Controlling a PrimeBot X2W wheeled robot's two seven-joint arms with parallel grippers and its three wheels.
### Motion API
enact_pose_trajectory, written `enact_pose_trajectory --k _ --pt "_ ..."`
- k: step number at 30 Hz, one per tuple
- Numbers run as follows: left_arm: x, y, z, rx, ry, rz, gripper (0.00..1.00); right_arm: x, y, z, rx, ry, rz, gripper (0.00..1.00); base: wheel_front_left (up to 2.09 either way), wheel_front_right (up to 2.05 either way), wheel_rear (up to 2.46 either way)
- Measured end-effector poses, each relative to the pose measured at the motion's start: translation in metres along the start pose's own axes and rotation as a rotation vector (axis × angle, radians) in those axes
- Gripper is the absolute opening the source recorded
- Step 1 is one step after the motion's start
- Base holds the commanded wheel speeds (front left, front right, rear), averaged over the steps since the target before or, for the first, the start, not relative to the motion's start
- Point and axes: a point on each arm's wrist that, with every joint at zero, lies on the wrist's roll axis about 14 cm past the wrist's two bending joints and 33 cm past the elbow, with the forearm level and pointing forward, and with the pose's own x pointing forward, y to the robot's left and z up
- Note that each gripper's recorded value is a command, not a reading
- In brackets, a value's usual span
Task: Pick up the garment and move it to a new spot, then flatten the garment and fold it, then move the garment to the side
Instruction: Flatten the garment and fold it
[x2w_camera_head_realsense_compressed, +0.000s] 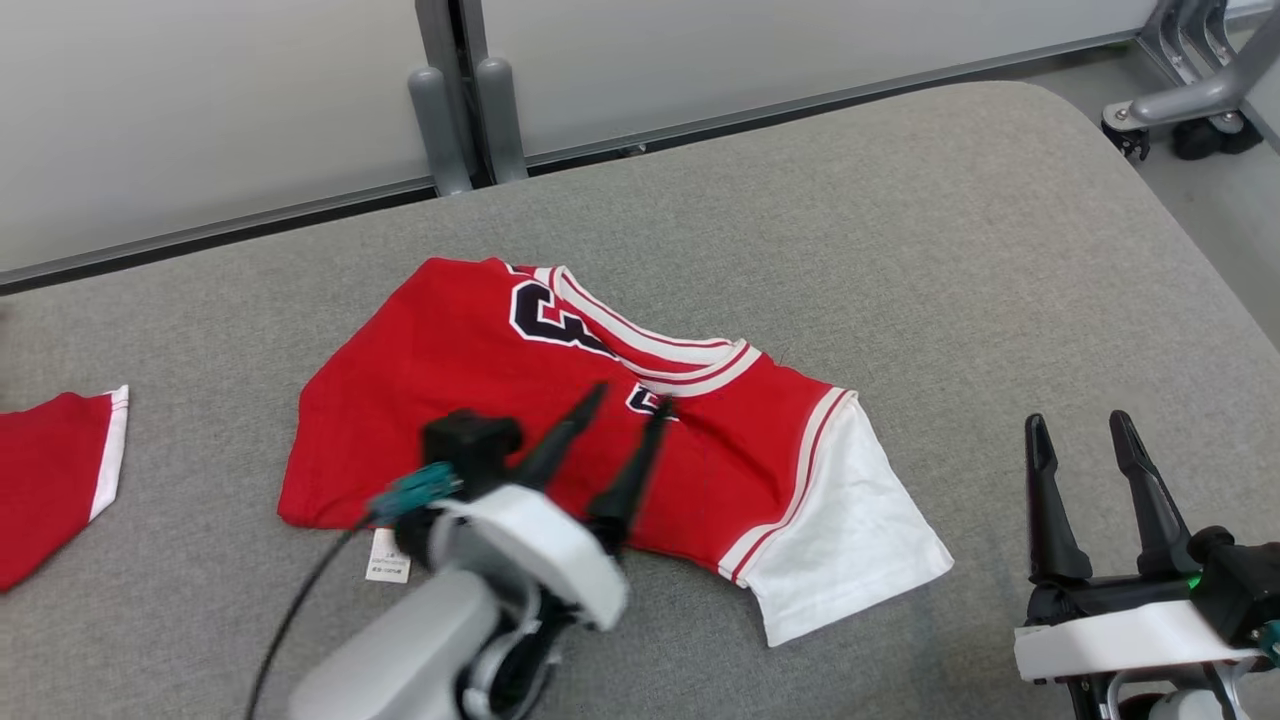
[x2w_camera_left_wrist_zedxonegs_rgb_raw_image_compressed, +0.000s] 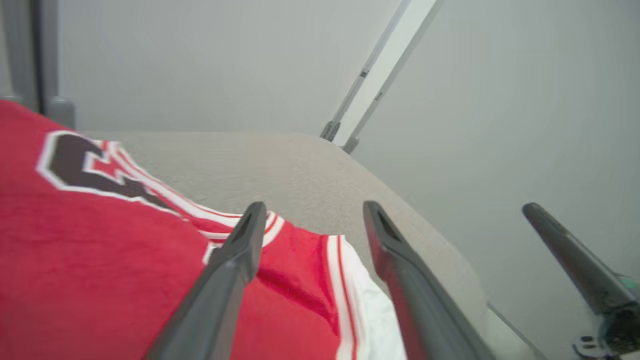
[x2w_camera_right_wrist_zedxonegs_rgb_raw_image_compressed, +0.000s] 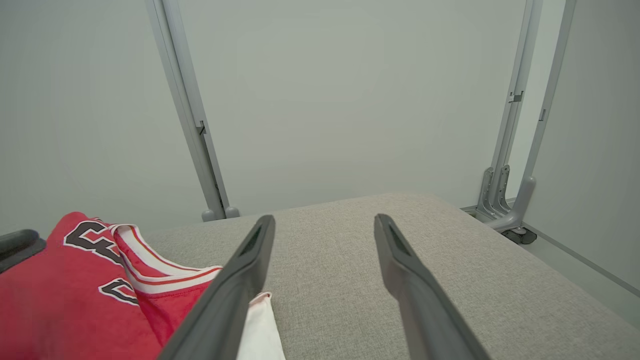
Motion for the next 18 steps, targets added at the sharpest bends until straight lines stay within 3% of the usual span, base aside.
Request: enact_pose_trajectory --k 4,5,9,14,18 --pt "-0.051 0.087 0.010 0.059 -0.027 0.281 1.00 0.000 0.000 0.001 -0.001 -0.004 0.003 1.00 0.00 0.00 0.00" --pt "-0.051 0.087 0.010 0.059 -0.027 0.281 1.00 0.000 0.000 0.001 -0.001 -0.004 0.003 1.00 0.00 0.00 0.00" --pt "-0.105 0.145 0.012 0.061 -0.032 0.491 1.00 0.003 0.003 0.002 -0.002 -0.009 0.012 1.00 0.00 0.00 0.00" --pt "-0.145 0.185 0.010 0.039 -0.019 0.637 1.00 0.008 0.012 -0.002 -0.004 0.001 0.040 1.00 0.00 0.00 0.00" --pt "-0.152 0.204 -0.006 0.002 0.047 0.676 1.00 0.014 0.020 -0.006 -0.003 0.007 0.062 1.00 0.00 0.00 0.00"
